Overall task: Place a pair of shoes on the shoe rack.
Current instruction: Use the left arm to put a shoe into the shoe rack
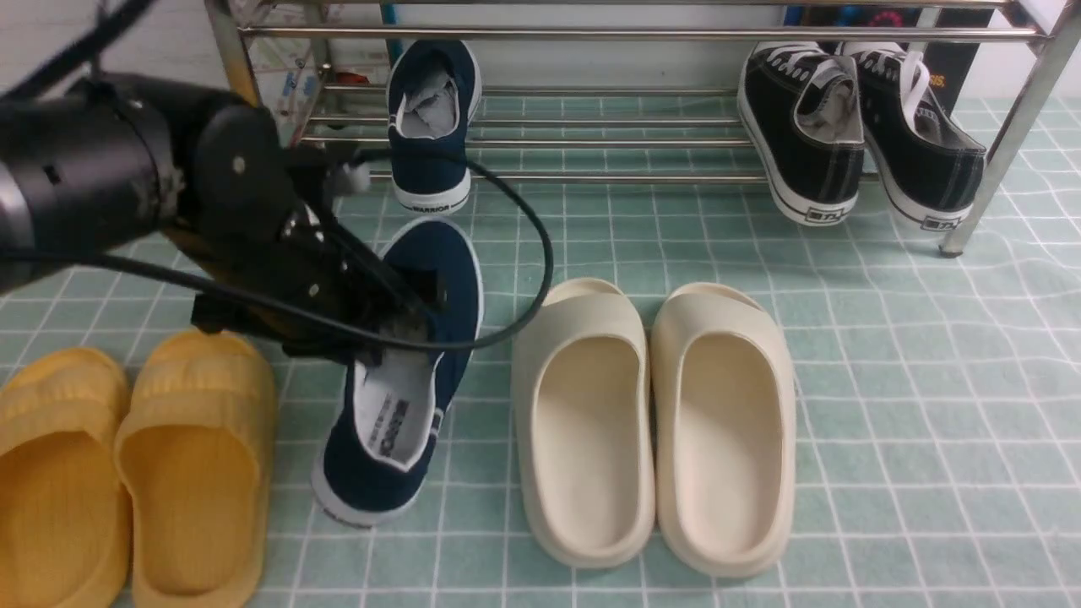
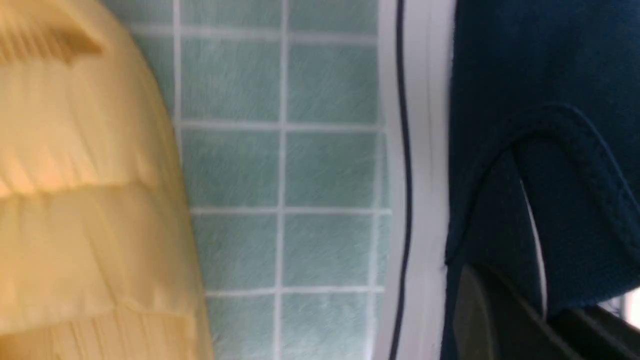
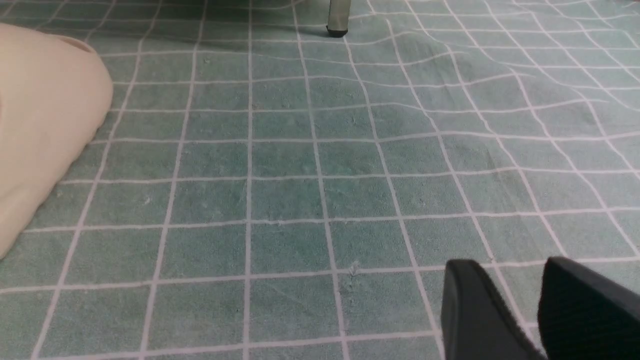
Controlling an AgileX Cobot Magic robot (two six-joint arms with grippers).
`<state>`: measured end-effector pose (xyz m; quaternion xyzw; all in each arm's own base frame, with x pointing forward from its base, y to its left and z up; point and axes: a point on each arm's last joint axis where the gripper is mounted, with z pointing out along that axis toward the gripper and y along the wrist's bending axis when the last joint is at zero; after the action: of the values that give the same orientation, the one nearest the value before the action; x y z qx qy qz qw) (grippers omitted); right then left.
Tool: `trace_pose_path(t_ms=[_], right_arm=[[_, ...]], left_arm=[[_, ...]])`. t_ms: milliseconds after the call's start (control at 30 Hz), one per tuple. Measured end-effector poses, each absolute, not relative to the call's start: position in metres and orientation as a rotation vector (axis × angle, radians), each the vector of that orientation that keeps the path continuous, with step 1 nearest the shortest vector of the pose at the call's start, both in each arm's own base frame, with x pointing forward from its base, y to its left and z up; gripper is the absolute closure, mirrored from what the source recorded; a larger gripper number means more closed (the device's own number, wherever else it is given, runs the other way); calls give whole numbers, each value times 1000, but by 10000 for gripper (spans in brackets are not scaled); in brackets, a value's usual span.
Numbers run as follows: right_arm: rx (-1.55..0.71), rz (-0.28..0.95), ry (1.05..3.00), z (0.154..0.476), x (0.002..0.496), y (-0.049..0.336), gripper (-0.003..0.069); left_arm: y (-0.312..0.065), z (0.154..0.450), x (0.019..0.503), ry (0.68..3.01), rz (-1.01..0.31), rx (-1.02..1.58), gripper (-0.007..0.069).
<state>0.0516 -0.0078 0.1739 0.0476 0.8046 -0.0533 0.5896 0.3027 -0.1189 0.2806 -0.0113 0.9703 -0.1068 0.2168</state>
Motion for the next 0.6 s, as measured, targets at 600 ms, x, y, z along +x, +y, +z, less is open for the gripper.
trace_pose_path(t_ms=[600], right_arm=[[111, -124, 1873, 174, 52, -8, 419]], left_arm=[[-185, 284, 453, 2517, -522, -28, 622]])
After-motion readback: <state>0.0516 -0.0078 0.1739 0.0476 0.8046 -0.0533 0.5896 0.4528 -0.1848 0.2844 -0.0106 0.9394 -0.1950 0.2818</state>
